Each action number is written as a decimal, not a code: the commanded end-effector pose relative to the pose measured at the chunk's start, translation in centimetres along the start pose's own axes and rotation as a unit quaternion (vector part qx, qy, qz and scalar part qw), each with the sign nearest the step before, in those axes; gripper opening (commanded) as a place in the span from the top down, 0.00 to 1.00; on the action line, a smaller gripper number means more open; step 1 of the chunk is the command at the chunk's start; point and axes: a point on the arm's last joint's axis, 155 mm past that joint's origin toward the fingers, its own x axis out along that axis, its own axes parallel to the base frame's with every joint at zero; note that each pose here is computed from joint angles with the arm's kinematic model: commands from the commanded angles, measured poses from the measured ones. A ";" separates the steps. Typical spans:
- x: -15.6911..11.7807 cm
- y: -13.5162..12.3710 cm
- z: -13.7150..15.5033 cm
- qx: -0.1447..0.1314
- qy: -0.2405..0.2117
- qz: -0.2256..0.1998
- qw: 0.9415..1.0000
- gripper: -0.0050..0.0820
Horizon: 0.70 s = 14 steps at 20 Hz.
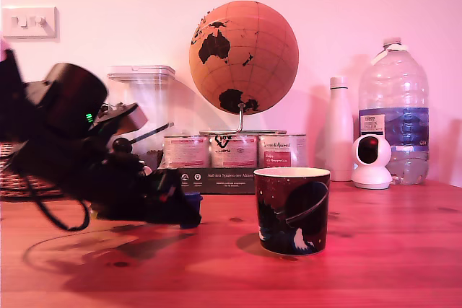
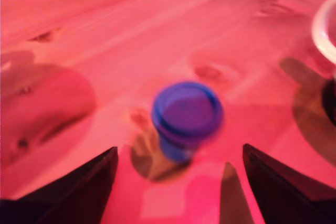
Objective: Pick up the coffee capsules on the table and drop them inside the coffee cup
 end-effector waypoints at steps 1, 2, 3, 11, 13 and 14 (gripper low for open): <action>0.9 0.1 -1.1 -0.006 0.019 -0.003 1.000 0.15; 1.2 0.1 -1.2 -0.007 0.023 -0.004 1.000 0.15; 1.4 0.1 -1.1 -0.006 0.023 -0.004 1.000 0.15; 1.5 0.0 -0.9 -0.005 0.021 -0.006 1.000 0.51; 1.5 0.0 -0.9 -0.005 0.021 -0.005 1.000 0.63; 1.5 0.0 -0.9 -0.005 0.021 -0.006 1.000 0.65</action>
